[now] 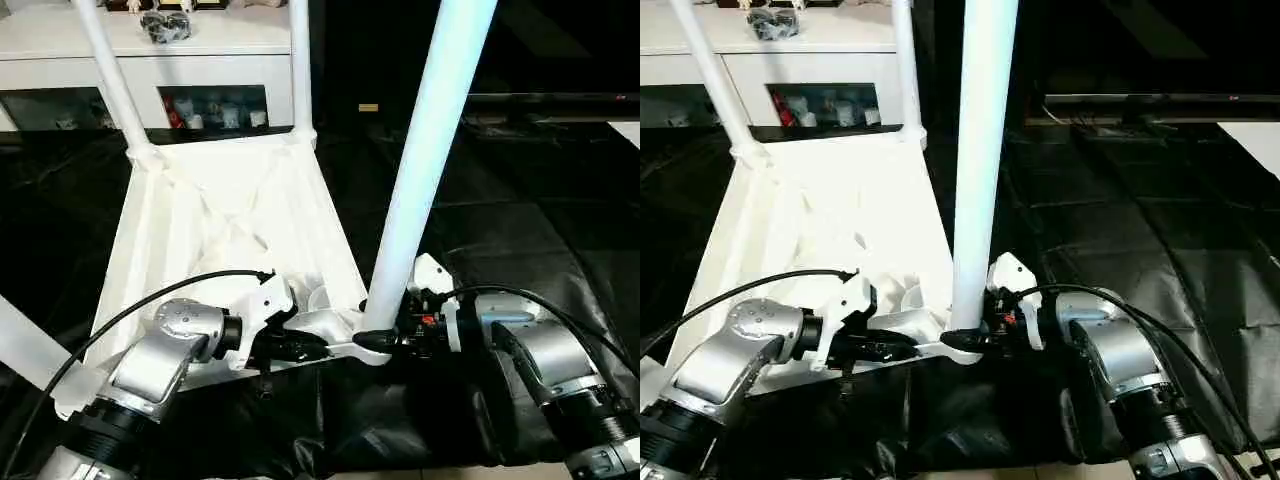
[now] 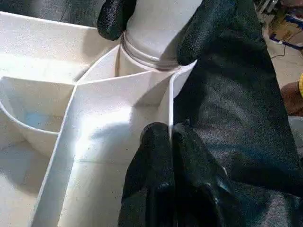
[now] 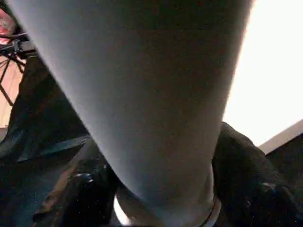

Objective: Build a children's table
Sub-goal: Rotate leg to tighten

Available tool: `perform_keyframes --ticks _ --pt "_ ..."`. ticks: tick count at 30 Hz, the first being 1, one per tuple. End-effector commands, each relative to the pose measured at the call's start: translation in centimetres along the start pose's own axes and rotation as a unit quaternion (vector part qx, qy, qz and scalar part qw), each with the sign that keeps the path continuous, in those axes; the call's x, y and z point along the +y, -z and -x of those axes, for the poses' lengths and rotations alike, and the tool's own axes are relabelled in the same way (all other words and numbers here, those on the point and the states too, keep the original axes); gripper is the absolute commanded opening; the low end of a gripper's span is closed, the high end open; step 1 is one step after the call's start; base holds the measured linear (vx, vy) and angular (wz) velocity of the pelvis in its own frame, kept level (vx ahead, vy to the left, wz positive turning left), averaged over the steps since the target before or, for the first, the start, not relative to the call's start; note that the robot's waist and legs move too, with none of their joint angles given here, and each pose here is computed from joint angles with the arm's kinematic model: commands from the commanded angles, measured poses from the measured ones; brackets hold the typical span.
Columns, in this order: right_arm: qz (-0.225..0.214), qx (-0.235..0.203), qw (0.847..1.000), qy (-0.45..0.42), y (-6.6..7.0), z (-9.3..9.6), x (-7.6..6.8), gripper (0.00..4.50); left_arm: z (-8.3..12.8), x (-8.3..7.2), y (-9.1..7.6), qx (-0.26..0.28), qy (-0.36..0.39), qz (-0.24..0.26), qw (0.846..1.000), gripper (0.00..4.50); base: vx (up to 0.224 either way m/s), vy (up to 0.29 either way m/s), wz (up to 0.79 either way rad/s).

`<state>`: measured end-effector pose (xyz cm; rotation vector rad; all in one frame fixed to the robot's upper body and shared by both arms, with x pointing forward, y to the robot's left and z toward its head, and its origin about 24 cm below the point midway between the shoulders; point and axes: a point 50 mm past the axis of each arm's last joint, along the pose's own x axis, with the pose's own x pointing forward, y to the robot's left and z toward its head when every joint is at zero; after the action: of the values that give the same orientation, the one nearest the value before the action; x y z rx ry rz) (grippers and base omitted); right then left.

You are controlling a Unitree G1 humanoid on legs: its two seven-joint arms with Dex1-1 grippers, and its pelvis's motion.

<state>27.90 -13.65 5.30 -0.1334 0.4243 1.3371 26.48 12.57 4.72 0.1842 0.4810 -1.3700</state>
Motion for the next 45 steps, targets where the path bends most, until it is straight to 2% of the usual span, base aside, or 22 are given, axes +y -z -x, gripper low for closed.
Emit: perform_keyframes --ticks 1,4,5,6,8,11,15,18,20,21,23,26,28,29,30,32,37,39,42,45 --pt "-0.014 0.004 0.997 -0.073 0.7 -1.9 1.8 2.45 -0.8 -0.3 -2.4 -0.042 0.011 -0.041 0.998 0.00 0.000 0.000 0.00" --pt "-0.015 -0.004 1.000 -0.002 1.0 -2.9 1.1 2.43 -1.8 0.3 -2.9 -0.052 -0.040 -0.037 0.997 0.00 0.000 0.000 0.00" --pt "-0.015 -0.004 1.000 -0.002 1.0 -2.9 1.1 2.42 -1.8 0.3 -2.9 -0.052 -0.040 -0.037 0.997 0.00 0.000 0.000 0.00" --pt "-0.018 -0.007 0.999 0.049 1.1 -3.7 0.5 2.42 -2.4 0.6 -3.2 -0.058 -0.062 -0.035 0.996 0.00 0.000 0.000 0.00" --pt "-0.020 -0.010 0.997 0.070 1.1 -4.0 0.3 2.41 -2.7 0.7 -3.4 -0.061 -0.072 -0.033 0.995 0.00 0.000 0.000 0.00" --pt "-0.058 -0.018 0.986 0.158 0.9 -5.7 -0.7 2.23 -4.4 0.9 -4.1 -0.072 -0.112 -0.022 0.991 0.00 0.000 0.000 0.00" --pt "-0.107 -0.026 0.960 0.257 0.4 -7.9 -1.8 2.09 -6.3 1.3 -5.1 -0.084 -0.160 -0.007 0.984 0.00 0.000 0.000 0.00" --pt "-0.114 -0.033 0.952 0.281 -0.2 -8.8 -2.0 2.09 -6.9 1.5 -5.5 -0.086 -0.180 -0.003 0.980 0.00 0.000 0.000 0.00" --pt "-0.094 -0.069 0.957 0.265 -1.6 -9.8 -1.8 2.09 -7.2 1.2 -5.8 -0.089 -0.171 -0.014 0.981 0.00 0.000 0.000 0.00" --pt "-0.087 -0.077 0.959 0.260 -1.9 -9.9 -1.8 2.09 -7.2 1.2 -5.8 -0.088 -0.168 -0.017 0.982 0.00 0.000 0.000 0.00" --pt "-0.088 -0.089 0.961 0.248 -2.1 -9.7 -1.7 2.57 -6.9 1.1 -5.6 -0.089 -0.161 -0.018 0.983 0.00 0.000 0.000 0.00" --pt "-0.100 -0.098 0.966 0.218 -1.8 -9.1 -1.5 2.75 -6.2 1.0 -5.1 -0.089 -0.146 -0.024 0.985 0.00 0.000 0.000 0.00" --pt "-0.098 -0.097 0.968 0.208 -1.7 -8.7 -1.5 3.04 -5.9 0.9 -5.0 -0.090 -0.139 -0.027 0.986 0.00 0.000 0.000 0.00" --pt "-0.092 -0.094 0.971 0.201 -1.6 -8.4 -1.4 3.04 -5.6 0.9 -4.9 -0.091 -0.132 -0.029 0.987 0.00 0.000 0.000 0.00" --pt "-0.061 -0.077 0.979 0.179 -1.2 -7.7 -1.2 3.21 -5.0 0.7 -4.8 -0.095 -0.113 -0.036 0.988 0.00 0.000 0.000 0.00" --pt "-0.046 -0.068 0.983 0.163 -1.0 -7.2 -1.1 3.35 -4.6 0.5 -4.7 -0.097 -0.100 -0.037 0.990 0.00 0.000 0.000 0.00" --pt "-0.021 -0.050 0.994 0.097 -0.5 -5.5 -0.4 3.35 -3.6 0.2 -4.3 -0.093 -0.065 -0.035 0.993 0.00 0.000 0.000 0.00" --pt "-0.006 -0.035 0.998 0.045 -0.2 -4.3 0.1 3.35 -3.0 0.2 -3.8 -0.082 -0.048 -0.032 0.995 0.00 0.000 0.000 0.00" --pt "0.010 -0.009 1.000 -0.018 0.2 -3.0 0.8 3.35 -2.2 0.1 -3.1 -0.063 -0.025 -0.029 0.997 0.00 0.000 0.000 0.00" --pt "0.012 -0.001 0.999 -0.036 0.3 -2.6 1.0 3.35 -1.9 0.1 -2.9 -0.058 -0.020 -0.029 0.998 0.00 0.000 0.000 0.00"
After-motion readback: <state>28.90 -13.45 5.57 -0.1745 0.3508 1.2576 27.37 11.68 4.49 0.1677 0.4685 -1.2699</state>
